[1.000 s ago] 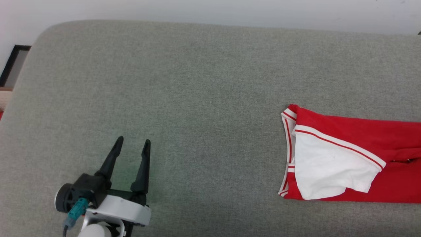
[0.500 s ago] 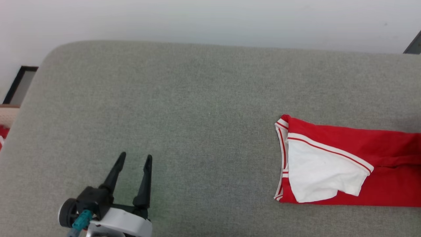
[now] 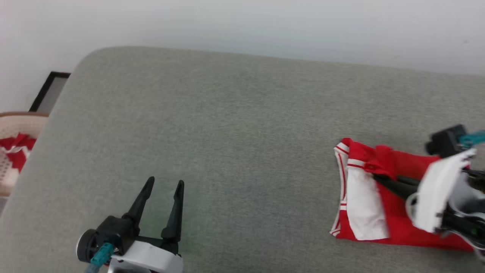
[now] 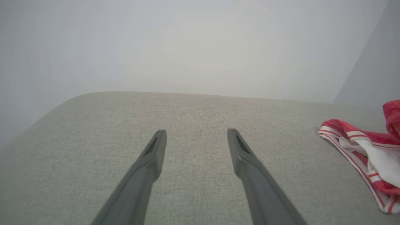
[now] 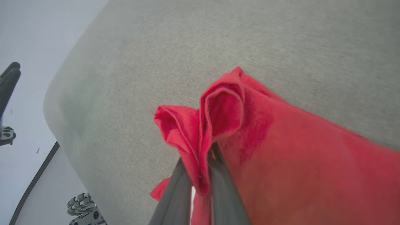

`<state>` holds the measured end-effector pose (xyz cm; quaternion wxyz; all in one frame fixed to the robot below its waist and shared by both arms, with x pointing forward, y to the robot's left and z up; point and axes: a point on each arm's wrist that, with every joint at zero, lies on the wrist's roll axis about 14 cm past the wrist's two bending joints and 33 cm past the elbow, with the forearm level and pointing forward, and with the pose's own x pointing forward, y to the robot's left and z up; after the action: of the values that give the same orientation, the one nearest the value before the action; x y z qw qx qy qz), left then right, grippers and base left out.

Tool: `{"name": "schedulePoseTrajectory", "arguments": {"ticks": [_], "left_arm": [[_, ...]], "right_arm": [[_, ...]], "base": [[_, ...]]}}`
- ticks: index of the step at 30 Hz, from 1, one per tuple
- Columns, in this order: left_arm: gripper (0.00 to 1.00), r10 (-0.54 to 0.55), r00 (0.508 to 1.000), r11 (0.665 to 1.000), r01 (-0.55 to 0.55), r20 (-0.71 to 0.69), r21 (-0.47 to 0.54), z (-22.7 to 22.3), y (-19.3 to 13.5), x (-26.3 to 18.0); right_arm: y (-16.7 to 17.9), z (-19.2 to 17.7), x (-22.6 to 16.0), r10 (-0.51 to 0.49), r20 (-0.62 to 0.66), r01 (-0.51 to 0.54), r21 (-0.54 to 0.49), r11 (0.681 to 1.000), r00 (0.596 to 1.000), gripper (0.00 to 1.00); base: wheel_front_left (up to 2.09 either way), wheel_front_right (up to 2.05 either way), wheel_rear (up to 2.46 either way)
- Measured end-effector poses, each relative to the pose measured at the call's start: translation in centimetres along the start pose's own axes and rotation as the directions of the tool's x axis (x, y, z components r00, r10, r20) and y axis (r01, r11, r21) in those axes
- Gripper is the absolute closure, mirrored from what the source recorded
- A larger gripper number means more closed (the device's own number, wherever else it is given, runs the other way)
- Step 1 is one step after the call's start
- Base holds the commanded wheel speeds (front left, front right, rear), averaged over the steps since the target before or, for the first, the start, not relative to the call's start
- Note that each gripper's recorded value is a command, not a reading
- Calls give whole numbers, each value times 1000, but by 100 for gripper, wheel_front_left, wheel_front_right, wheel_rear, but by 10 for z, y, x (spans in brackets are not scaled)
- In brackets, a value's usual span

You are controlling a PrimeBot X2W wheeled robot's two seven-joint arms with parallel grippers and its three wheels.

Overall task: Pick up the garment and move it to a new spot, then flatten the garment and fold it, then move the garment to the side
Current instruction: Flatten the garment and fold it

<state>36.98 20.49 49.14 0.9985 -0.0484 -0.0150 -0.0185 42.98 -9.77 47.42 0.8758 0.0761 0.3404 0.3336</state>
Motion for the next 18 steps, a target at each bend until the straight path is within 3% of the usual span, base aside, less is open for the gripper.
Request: {"name": "schedulePoseTrajectory", "arguments": {"ticks": [7, 15, 16, 18], "left_arm": [[0, 38, 999, 999, -38, -8, -9, -2, 9, -6], [0, 67, 998, 998, -67, -16, -19, -5, 16, -8], [0, 68, 998, 997, -68, -15, -20, -4, 16, -8], [0, 67, 998, 997, -68, -14, -21, -4, 16, -7]], "right_arm": [[27, 9, 42, 39, -19, -40, -97, 994, 999, 100], [24, -14, 66, 13, -70, -19, -98, 995, 997, 100], [23, -16, 67, 9, -68, -16, -94, 995, 998, 93], [24, -17, 66, 11, -60, -15, -77, 997, 998, 31]], "base": [[0, 0, 0], [0, 0, 0], [0, 0, 0], [0, 0, 0]]}}
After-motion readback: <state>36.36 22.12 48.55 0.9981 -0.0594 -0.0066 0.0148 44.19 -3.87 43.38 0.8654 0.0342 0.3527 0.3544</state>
